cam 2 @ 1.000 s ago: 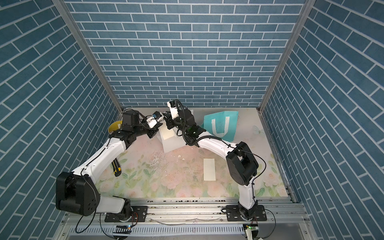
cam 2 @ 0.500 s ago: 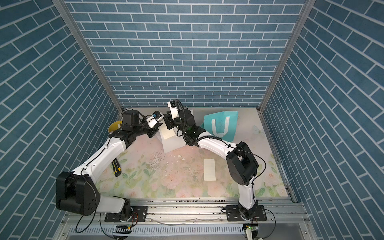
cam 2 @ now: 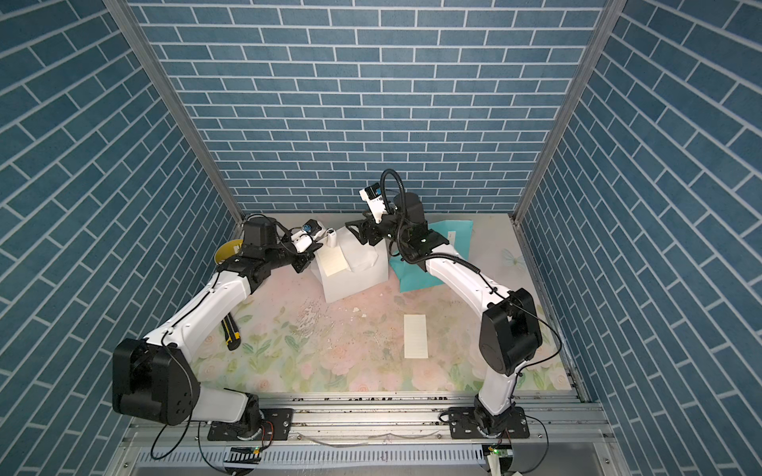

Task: Staple the receipts to the bags
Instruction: Place the stapler in the takeout bag, then staple the receipt to the takeout bag.

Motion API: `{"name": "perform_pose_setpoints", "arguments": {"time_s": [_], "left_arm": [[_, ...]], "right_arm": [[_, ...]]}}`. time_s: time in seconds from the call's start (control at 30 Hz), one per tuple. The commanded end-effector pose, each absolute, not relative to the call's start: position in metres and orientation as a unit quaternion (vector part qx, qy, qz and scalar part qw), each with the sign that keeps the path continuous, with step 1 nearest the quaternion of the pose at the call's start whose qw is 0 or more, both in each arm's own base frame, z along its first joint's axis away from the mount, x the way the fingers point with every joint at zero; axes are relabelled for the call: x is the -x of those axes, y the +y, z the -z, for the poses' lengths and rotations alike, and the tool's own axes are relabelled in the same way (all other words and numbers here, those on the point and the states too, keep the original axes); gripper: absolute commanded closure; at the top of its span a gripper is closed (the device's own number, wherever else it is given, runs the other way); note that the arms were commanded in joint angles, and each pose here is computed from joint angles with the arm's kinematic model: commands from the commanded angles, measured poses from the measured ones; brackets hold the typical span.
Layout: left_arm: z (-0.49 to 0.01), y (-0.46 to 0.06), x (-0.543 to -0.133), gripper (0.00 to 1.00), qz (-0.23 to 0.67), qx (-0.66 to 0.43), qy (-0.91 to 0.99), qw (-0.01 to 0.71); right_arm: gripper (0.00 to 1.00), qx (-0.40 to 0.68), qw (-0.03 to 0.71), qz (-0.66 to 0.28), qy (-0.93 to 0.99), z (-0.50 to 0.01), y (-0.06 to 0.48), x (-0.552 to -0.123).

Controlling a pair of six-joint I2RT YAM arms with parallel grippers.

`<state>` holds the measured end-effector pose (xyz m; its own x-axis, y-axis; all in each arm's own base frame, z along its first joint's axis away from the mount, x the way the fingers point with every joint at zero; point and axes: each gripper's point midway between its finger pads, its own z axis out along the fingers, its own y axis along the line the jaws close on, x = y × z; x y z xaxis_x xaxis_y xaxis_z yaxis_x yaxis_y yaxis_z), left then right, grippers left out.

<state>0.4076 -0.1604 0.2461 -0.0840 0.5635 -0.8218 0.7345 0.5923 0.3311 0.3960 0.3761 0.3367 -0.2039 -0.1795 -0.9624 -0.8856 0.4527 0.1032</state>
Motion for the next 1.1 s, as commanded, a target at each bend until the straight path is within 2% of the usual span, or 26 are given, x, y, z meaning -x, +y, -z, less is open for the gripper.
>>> {"name": "perform_pose_setpoints", "arguments": {"time_s": [0.0, 0.27, 0.87, 1.07], "left_arm": [[-0.240, -0.165, -0.403, 1.00, 0.094, -0.461, 0.733, 0.492], [-0.238, -0.164, -0.396, 1.00, 0.086, -0.481, 0.727, 0.482], [-0.222, -0.163, -0.389, 1.00, 0.077, -0.519, 0.716, 0.460], [-0.221, -0.161, -0.392, 1.00, 0.070, -0.517, 0.720, 0.458]], "right_arm": [[0.01, 0.526, 0.419, -0.333, 0.661, -0.319, 0.373, -0.359], [0.02, 0.655, 0.384, -0.342, 0.554, -0.324, 0.382, -0.340], [0.07, 0.688, 0.427, -0.379, 0.448, -0.294, 0.435, -0.379], [0.08, 0.711, 0.415, -0.378, 0.424, -0.277, 0.439, -0.369]]}}
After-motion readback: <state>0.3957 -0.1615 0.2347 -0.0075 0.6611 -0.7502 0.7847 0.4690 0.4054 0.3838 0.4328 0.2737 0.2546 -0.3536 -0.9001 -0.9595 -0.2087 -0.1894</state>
